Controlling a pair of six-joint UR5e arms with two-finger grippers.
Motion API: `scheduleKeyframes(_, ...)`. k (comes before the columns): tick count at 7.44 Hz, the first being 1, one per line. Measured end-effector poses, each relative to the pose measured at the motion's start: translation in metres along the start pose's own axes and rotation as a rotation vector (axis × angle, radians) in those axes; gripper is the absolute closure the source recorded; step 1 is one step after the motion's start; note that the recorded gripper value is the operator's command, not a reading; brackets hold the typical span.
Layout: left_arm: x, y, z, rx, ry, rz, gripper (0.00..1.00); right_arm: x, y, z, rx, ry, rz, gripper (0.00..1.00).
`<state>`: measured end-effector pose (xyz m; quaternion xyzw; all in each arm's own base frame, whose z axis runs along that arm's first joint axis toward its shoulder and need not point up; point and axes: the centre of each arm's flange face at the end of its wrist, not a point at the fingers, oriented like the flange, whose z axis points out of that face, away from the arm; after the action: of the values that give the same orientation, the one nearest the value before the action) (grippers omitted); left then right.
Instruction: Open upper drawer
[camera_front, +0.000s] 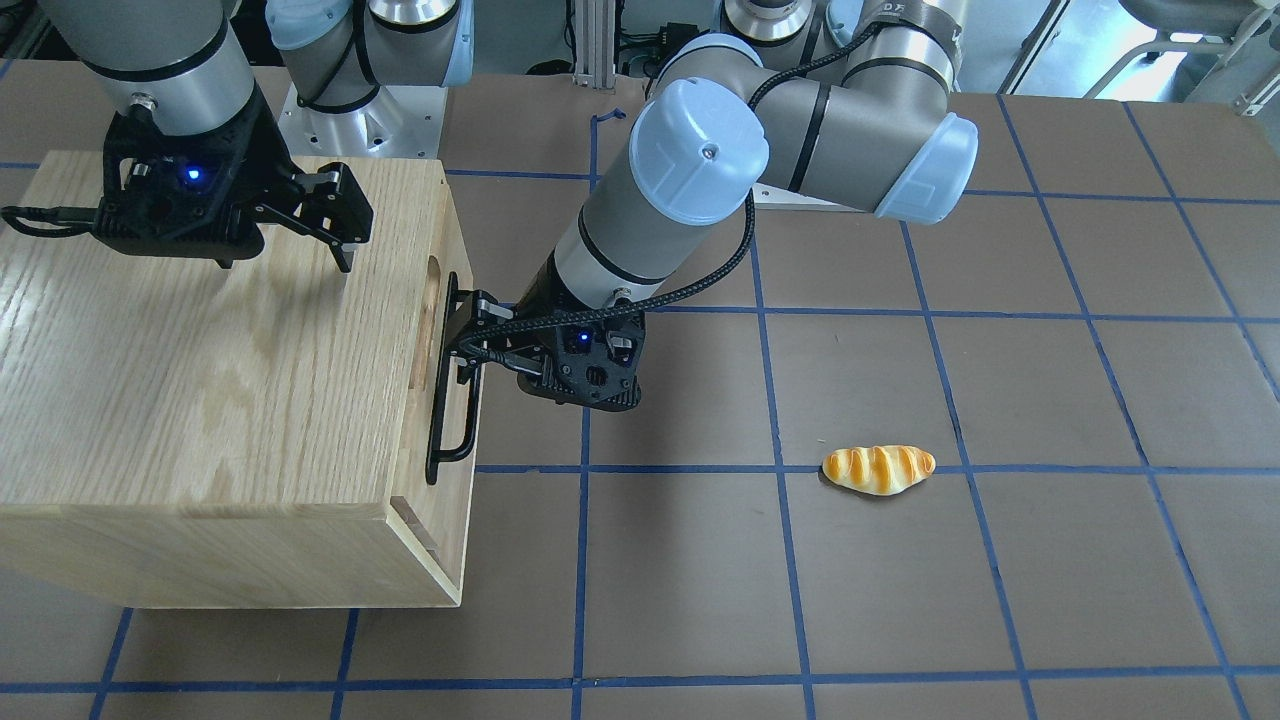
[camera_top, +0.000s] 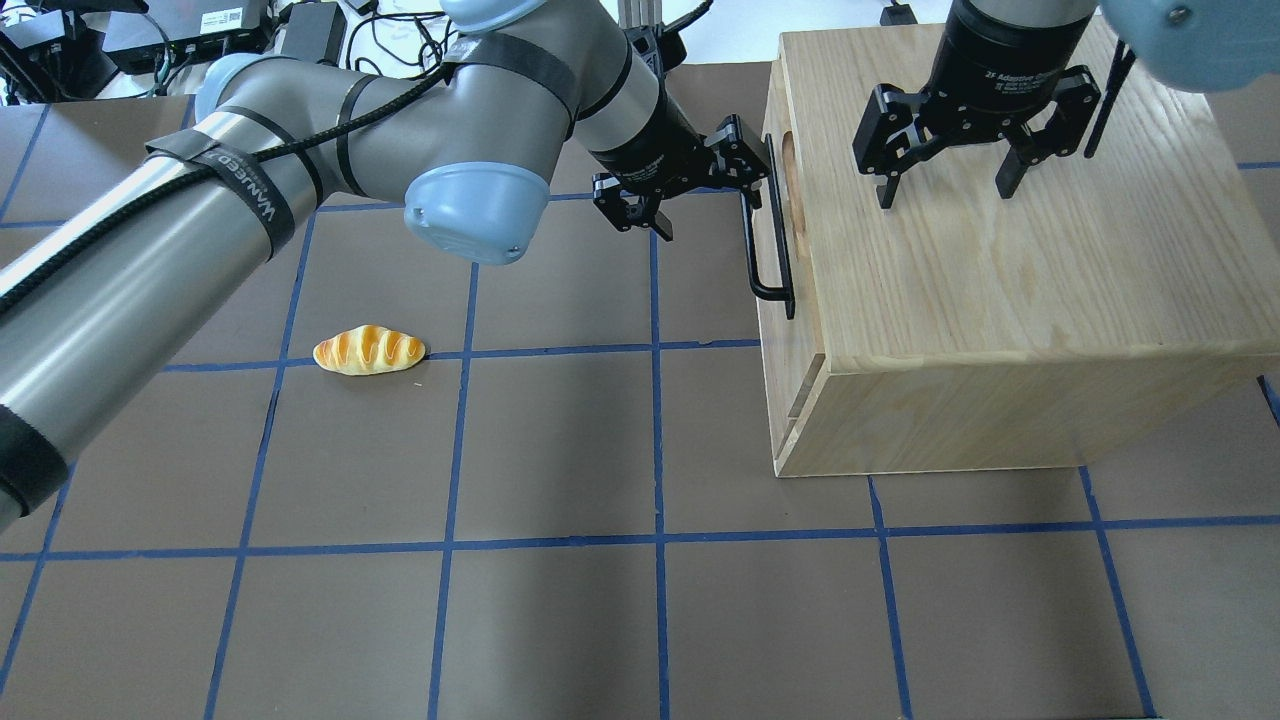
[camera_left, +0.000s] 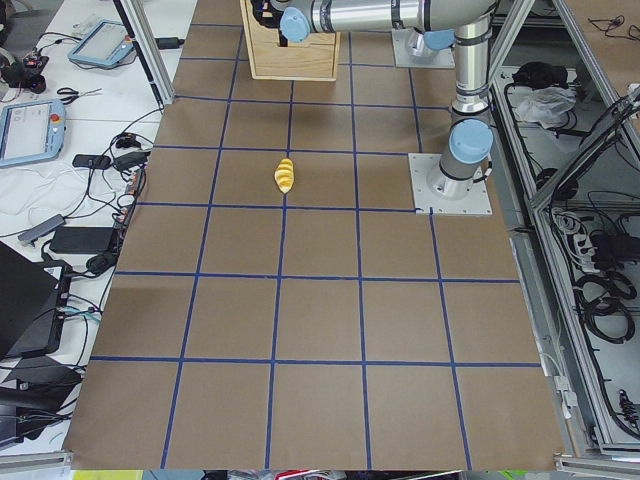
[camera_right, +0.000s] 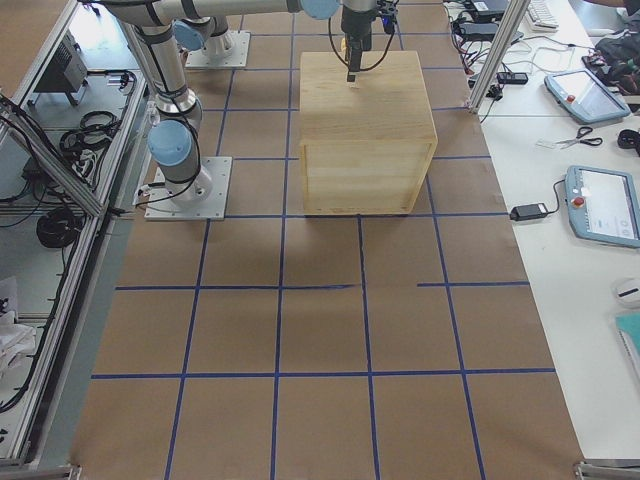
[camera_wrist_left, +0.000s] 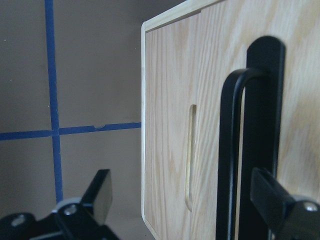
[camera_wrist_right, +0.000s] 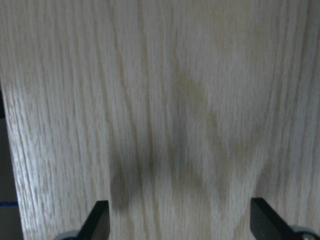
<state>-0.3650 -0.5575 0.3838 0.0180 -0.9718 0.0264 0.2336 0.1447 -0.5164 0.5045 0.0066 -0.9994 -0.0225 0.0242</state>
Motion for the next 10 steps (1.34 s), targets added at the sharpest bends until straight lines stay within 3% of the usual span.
scheduleKeyframes(8, 0.002, 0.012, 0.020, -0.012, -0.016, 0.044, 0.00, 0.000, 0.000, 0.000, 0.001, 0.000, 0.000, 0.00)
scheduleKeyframes(10, -0.003, 0.011, 0.013, 0.014, -0.066, 0.063, 0.00, 0.000, 0.000, 0.000, 0.001, 0.000, 0.001, 0.00)
